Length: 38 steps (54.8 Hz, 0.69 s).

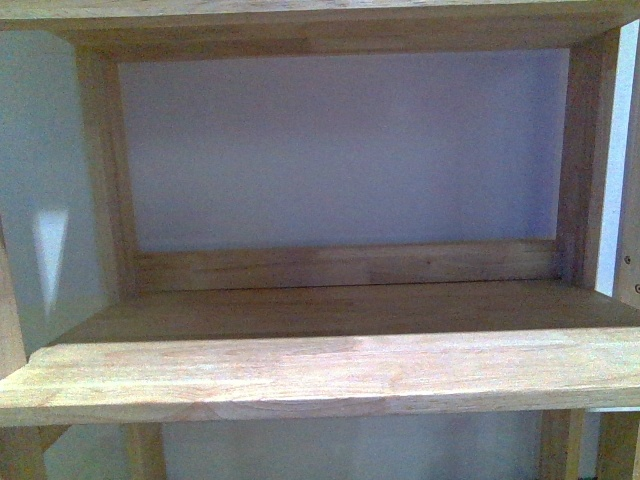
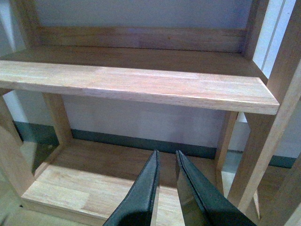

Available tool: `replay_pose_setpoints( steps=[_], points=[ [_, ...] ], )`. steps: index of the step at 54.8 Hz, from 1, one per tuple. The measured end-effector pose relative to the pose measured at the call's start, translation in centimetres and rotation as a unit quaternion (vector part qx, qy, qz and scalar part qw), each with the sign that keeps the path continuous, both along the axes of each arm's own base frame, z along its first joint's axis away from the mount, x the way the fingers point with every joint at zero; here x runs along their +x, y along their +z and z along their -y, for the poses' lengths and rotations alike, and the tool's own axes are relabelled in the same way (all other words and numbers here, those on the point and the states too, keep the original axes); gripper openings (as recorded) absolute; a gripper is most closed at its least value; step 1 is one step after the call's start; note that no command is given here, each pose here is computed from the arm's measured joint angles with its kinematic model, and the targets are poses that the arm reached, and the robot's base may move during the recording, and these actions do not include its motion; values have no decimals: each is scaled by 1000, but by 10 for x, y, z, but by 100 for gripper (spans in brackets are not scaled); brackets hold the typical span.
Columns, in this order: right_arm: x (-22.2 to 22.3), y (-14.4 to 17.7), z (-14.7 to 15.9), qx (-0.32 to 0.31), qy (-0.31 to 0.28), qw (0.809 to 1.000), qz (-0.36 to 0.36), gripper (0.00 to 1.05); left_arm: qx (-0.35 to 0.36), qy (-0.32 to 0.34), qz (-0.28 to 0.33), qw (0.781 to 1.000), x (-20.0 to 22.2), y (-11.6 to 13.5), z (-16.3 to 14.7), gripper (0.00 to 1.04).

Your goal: Put away toys

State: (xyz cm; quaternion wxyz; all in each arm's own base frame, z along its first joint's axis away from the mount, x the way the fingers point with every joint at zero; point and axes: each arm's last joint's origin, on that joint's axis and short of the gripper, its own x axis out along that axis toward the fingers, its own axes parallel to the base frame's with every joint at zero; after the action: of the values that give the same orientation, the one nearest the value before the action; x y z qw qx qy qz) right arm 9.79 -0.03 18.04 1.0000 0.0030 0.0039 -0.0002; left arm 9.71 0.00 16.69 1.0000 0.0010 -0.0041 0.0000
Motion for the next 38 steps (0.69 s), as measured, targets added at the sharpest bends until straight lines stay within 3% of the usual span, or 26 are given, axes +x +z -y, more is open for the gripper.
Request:
replay_pose_setpoints(
  steps=[38],
  points=[
    [-1, -13, 0, 0, 0, 1000, 5, 16, 0, 0, 0, 1000, 0, 0, 0, 99]
  ],
)
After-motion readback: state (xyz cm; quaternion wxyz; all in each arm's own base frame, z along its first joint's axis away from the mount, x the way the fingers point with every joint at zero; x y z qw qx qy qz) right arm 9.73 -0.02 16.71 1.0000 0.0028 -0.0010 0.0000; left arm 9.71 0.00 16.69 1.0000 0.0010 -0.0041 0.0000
